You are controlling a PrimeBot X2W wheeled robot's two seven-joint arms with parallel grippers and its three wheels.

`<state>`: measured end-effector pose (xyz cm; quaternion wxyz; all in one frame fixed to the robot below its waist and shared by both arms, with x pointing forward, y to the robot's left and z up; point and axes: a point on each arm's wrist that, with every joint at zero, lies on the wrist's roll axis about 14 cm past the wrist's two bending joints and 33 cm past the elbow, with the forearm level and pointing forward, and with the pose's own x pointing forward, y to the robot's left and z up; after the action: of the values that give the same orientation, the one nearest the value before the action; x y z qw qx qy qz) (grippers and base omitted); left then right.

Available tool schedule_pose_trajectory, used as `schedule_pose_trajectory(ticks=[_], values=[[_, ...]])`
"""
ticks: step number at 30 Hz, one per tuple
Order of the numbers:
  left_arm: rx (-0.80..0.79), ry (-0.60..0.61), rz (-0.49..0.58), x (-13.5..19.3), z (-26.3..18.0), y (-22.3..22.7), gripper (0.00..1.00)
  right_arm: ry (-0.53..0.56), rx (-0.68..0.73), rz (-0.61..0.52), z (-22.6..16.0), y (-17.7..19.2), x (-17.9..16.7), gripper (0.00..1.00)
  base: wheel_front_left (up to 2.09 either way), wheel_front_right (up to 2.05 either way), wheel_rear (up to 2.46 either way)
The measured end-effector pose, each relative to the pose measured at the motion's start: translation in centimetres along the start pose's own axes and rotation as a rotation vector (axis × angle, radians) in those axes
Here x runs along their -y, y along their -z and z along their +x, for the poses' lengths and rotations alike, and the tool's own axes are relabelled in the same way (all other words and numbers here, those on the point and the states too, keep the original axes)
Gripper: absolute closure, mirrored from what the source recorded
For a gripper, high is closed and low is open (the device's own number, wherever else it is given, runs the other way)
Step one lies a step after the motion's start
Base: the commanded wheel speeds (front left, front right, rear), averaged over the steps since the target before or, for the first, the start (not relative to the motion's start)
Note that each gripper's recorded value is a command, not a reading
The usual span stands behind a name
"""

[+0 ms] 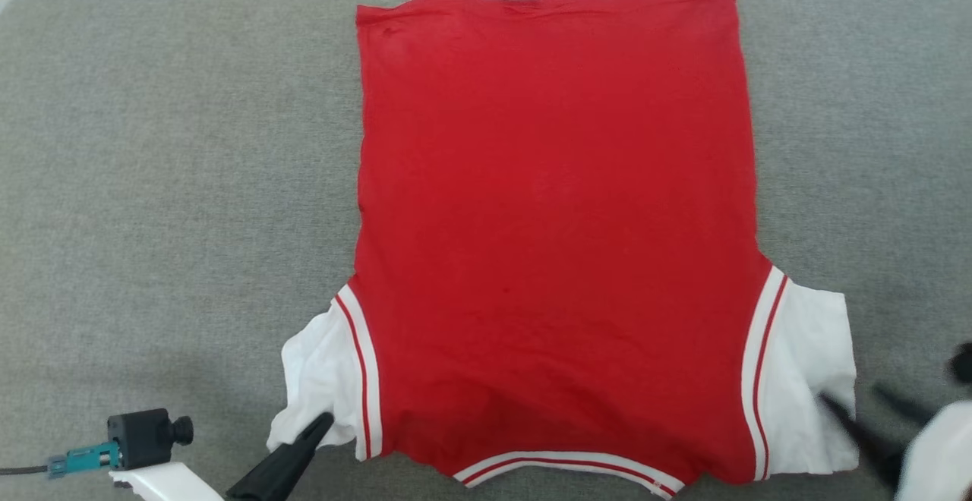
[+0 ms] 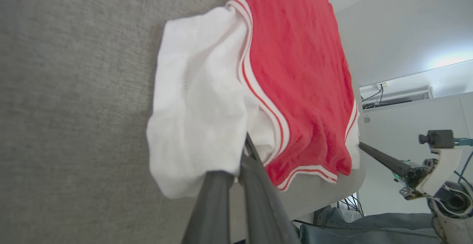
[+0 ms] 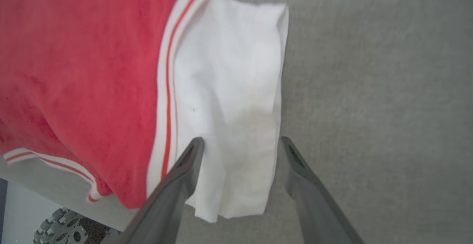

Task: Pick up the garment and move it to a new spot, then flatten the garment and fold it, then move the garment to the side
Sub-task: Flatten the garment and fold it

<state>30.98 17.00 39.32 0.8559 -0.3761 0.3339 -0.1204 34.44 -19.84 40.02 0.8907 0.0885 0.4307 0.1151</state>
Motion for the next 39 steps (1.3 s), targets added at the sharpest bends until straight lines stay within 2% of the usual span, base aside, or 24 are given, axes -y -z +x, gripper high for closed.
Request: schedule_pose_trajectory(ticks=[6,7,8,11,14,22,27,32,36,37,38,39], values=[[0.034,0.053,0.032,1.6,0.5,-1.1,1.0,0.065,0.223,-0.117,-1.7,-11.0,1.4,0.0,0.0,0.0,0.0],[0.034,0.053,0.032,1.6,0.5,-1.1,1.0,0.065,0.223,-0.117,-1.7,-11.0,1.4,0.0,0.0,0.0,0.0],[0.037,0.061,0.039,1.8,0.7,-1.3,1.0,0.08,0.261,-0.139,-1.5,-13.2,1.5,0.0,0.0,0.0,0.0],[0.041,0.079,0.048,2.3,1.3,-1.7,1.0,0.112,0.339,-0.198,0.1,-18.9,1.2,0.0,0.0,0.0,0.0],[0.038,0.081,0.055,2.4,1.6,-1.9,1.0,0.145,0.327,-0.248,3.2,-22.4,0.9,0.0,0.0,0.0,0.0],[0.051,0.053,0.049,2.1,1.5,-1.9,1.0,0.16,0.137,-0.236,13.1,-24.7,0.1,0.0,0.0,0.0,0.0],[0.067,0.029,0.032,1.6,1.9,-2.3,1.0,0.154,0.032,-0.236,18.3,-24.2,-1.3,0.0,0.0,0.0,0.0],[0.055,0.016,0.026,1.3,2.6,-2.1,1.0,0.23,-0.084,-0.292,21.9,-22.6,-0.4,0.0,0.0,0.0,0.0],[0.04,0.003,0.029,0.8,2.7,-1.9,1.0,0.218,-0.115,-0.28,23.2,-22.1,-0.7,0.0,0.0,0.0,0.0],[0.039,0.007,0.032,0.9,2.8,-2.0,1.0,0.212,-0.115,-0.272,23.2,-22.0,-0.7,0.56,0.0,0.0,0.0],[0.038,0.01,0.037,1.0,2.8,-2.0,1.0,0.206,-0.111,-0.264,23.2,-22.0,-0.8,0.92,0.0,0.0,0.0],[0.038,0.015,0.041,1.1,2.9,-2.1,1.0,0.201,-0.106,-0.259,23.1,-22.0,-0.9,1.0,0.0,0.0,0.0]])
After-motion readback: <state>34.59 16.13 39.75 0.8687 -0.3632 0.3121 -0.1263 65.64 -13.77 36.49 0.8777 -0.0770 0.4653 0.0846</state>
